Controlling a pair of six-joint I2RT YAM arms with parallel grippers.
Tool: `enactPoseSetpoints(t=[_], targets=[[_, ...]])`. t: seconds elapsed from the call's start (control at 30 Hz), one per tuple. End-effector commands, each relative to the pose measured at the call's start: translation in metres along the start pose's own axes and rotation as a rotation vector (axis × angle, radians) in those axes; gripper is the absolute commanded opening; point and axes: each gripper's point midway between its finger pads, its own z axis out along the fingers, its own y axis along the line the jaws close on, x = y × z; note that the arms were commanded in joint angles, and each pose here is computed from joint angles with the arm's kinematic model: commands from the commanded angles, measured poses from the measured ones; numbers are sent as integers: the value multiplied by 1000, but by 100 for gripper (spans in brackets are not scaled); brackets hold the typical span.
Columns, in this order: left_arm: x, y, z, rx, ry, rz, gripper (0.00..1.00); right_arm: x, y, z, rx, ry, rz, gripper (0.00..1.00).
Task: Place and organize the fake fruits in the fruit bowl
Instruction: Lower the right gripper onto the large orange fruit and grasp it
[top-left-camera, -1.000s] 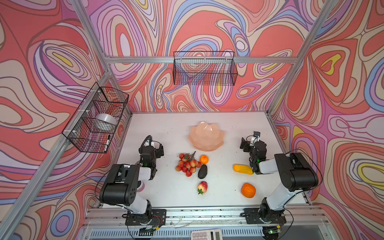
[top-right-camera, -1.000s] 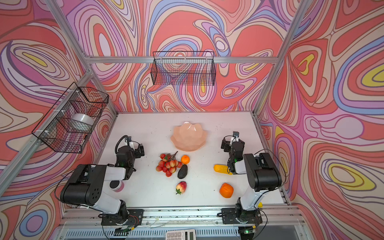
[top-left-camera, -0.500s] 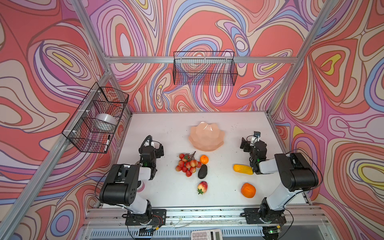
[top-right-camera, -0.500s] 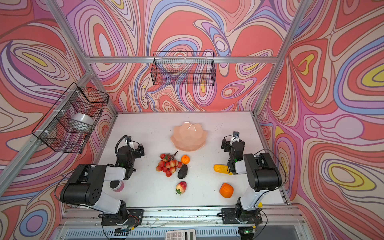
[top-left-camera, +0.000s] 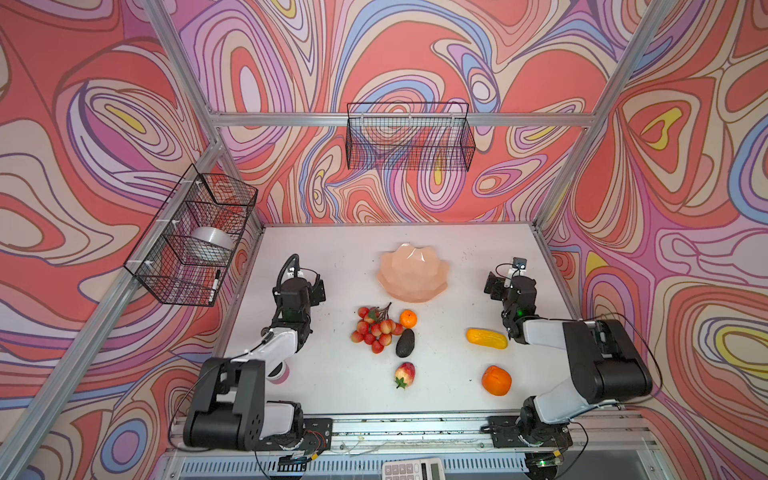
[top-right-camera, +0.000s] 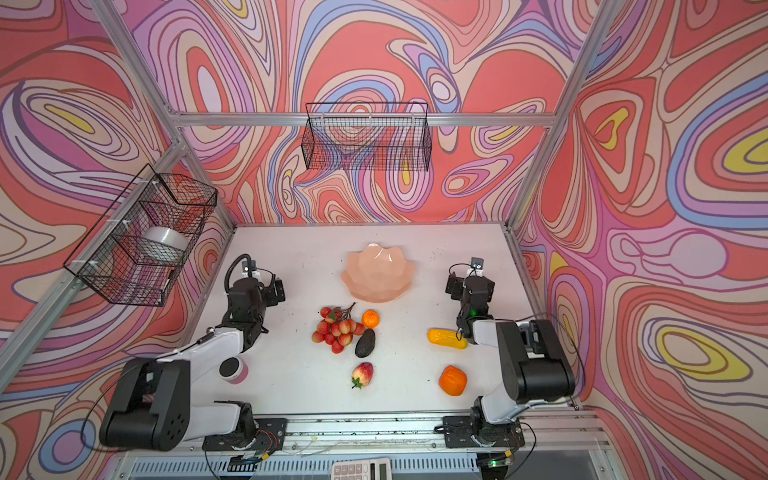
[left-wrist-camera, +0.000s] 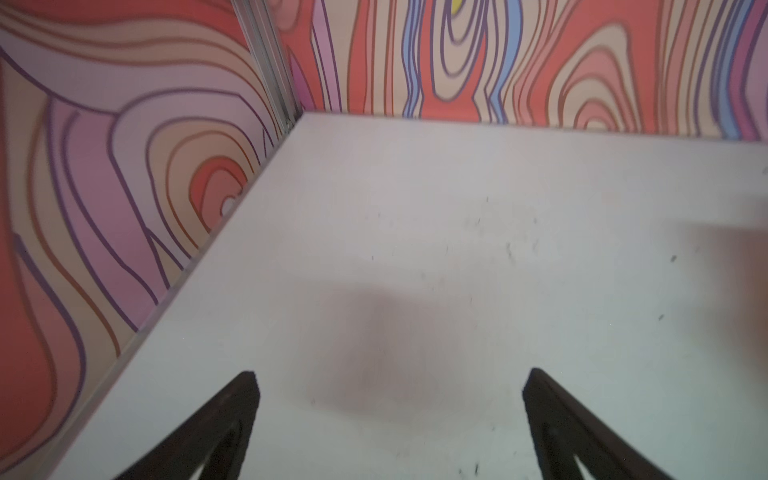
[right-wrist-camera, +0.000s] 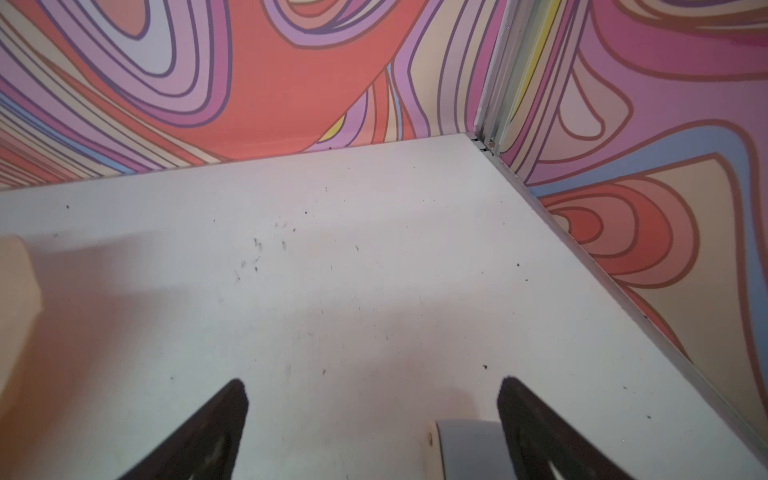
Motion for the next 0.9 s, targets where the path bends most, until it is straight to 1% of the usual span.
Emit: enactPoseSetpoints(t=[0.0, 0.07, 0.1, 0.13, 0.17, 0.2, 0.27, 0.37, 0.5, 0.63, 0.7, 0.8, 0.87], targets=[[-22, 1, -42, 26, 116, -126, 100, -50, 1, -27, 38, 67, 263, 98], [-31, -5, -62, 85, 125, -143, 100, -47, 25, -40, -114, 124, 221, 98], [-32, -5, -71, 98, 124, -160, 100, -43, 31, -48, -154, 158, 229, 98], [-34, -4, -78, 111, 114, -172, 100, -37, 36, -57, -181, 217, 258, 98], [-33, -3, -86, 120, 101, -182, 100, -32, 39, -69, -199, 276, 291, 96], [-34, -1, -92, 128, 77, -192, 100, -21, 39, -83, -190, 349, 326, 95], [-42, 3, -102, 134, 10, -215, 100, 1, 33, -112, -156, 457, 347, 94], [-55, 9, -114, 130, -72, -225, 100, 32, 27, -156, -110, 551, 352, 92], [-61, 13, -121, 119, -89, -234, 100, 72, 18, -197, -2, 697, 397, 90], [-66, 14, -127, 122, -98, -230, 100, 94, 0, -225, 137, 726, 424, 90], [-68, 15, -131, 124, -109, -231, 100, 104, -8, -233, 198, 757, 406, 91], [-70, 16, -135, 129, -124, -236, 100, 116, -11, -241, 253, 811, 377, 92], [-72, 17, -137, 128, -132, -234, 100, 120, -12, -246, 277, 825, 365, 93]])
